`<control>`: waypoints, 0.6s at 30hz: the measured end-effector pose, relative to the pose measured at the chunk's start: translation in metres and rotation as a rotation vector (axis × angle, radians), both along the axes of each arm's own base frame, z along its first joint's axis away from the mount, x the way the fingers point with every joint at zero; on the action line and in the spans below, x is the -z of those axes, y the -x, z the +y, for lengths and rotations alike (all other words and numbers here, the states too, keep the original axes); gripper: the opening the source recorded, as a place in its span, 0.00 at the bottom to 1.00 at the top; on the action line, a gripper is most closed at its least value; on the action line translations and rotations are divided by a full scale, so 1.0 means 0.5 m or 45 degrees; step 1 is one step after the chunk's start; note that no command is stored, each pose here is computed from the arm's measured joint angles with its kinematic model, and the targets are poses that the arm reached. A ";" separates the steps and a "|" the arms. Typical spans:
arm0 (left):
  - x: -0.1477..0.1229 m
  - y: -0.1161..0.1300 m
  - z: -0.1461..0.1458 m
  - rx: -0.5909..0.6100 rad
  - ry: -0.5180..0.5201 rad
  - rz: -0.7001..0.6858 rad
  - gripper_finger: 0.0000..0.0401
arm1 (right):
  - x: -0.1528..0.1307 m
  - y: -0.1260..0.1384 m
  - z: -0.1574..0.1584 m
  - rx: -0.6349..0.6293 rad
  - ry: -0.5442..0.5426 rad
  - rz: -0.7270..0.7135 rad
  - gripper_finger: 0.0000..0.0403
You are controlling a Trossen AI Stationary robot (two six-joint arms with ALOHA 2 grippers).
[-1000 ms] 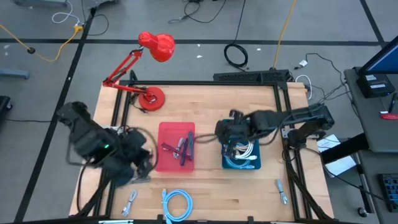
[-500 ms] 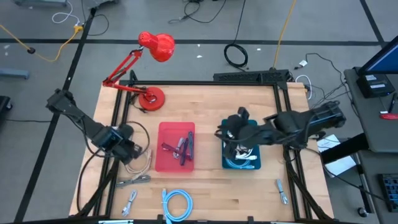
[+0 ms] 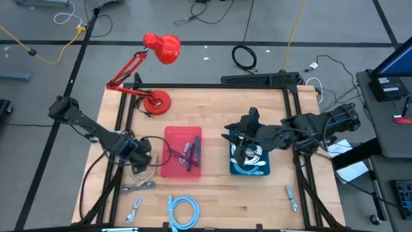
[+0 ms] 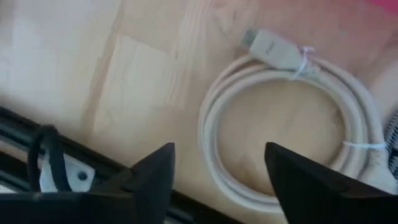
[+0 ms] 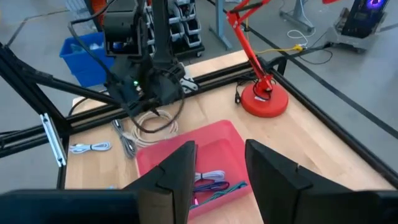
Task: Pick & Place USB Port
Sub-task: Put the left white charger cable into the red bin
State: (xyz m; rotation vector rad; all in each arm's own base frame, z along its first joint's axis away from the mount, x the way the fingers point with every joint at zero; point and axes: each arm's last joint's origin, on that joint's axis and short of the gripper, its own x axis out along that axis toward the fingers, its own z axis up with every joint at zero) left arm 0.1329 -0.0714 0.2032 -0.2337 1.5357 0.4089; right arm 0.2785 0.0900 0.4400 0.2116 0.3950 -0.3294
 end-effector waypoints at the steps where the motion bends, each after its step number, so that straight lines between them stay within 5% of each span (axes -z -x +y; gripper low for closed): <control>1: 0.004 -0.006 0.002 0.010 -0.004 0.014 0.66 | 0.002 -0.002 0.001 0.001 -0.004 0.002 0.33; 9: 0.029 -0.037 0.017 -0.022 -0.028 0.095 0.75 | 0.006 -0.007 0.003 0.012 -0.016 0.005 0.33; 18: 0.016 -0.046 -0.066 0.011 0.312 -0.187 0.65 | 0.006 -0.007 0.003 0.015 -0.019 0.003 0.33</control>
